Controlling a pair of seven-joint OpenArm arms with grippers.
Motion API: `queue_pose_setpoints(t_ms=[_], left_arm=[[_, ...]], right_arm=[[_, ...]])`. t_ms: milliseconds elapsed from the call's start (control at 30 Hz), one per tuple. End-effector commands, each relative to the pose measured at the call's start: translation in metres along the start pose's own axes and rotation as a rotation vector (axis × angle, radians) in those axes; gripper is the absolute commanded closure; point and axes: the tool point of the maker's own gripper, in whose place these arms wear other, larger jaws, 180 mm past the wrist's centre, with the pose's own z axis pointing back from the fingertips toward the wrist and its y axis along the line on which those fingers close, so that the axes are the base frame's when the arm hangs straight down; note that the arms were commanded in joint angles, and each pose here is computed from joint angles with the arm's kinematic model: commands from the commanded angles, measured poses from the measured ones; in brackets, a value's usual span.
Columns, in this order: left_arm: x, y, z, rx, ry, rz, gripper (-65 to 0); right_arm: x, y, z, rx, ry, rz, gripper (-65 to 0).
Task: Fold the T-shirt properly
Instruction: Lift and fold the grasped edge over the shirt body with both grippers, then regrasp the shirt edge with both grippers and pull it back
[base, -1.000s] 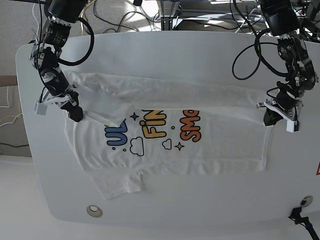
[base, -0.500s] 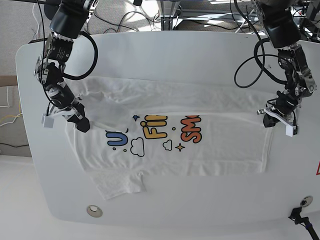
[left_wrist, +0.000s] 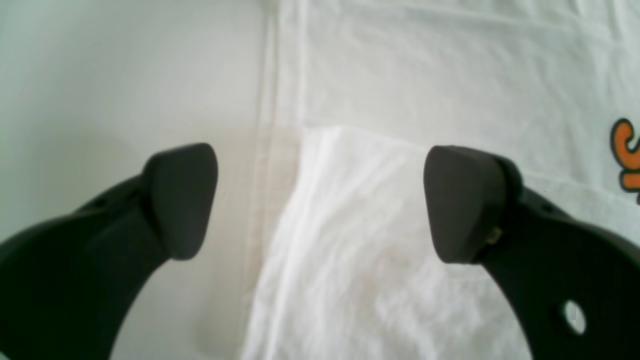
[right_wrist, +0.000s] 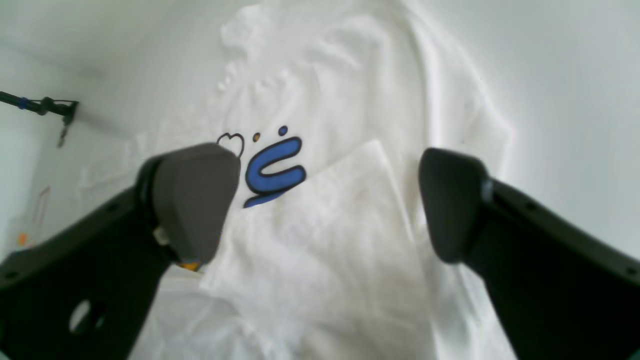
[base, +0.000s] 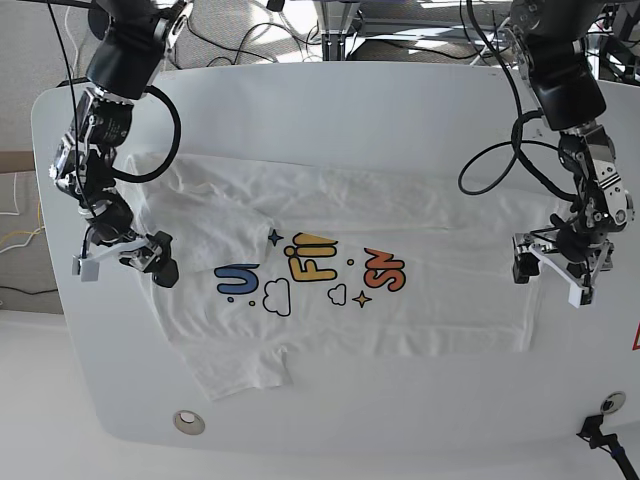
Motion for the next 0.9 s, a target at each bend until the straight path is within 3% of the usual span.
queue_pose_setpoints(t_ms=[0,233,333,433,600,867], left_arm=[[0.044,0.012,0.013,0.031,-0.131,-0.041,-62.6],[0.045,0.011,0.055,0.063,-0.272,-0.176,-62.6],[0.027,0.001,0.07,0.045,-0.314,-0.215,-62.6],[0.008,-0.007,0.081,0.024,-0.327,-0.239,-62.6],[-0.028,-0.011,0.089,0.005,-0.284,-0.242,-62.6],[-0.062,-0.012,0.095,-0.005,-0.218,-0.239,-62.6]], right_arm=[[0.031,0.013,0.012,0.029,-0.063,0.105,-58.0],[0.021,-0.008,0.061,-0.075,0.015,0.344,-57.8],[-0.003,-0.025,0.07,-0.177,0.102,0.487,-52.4],[-0.022,-0.037,0.078,-0.19,0.132,0.58,-47.8],[-0.048,-0.055,0.091,-0.233,0.166,0.604,-47.8],[-0.082,-0.077,0.091,-0.213,0.184,0.523,-47.5]])
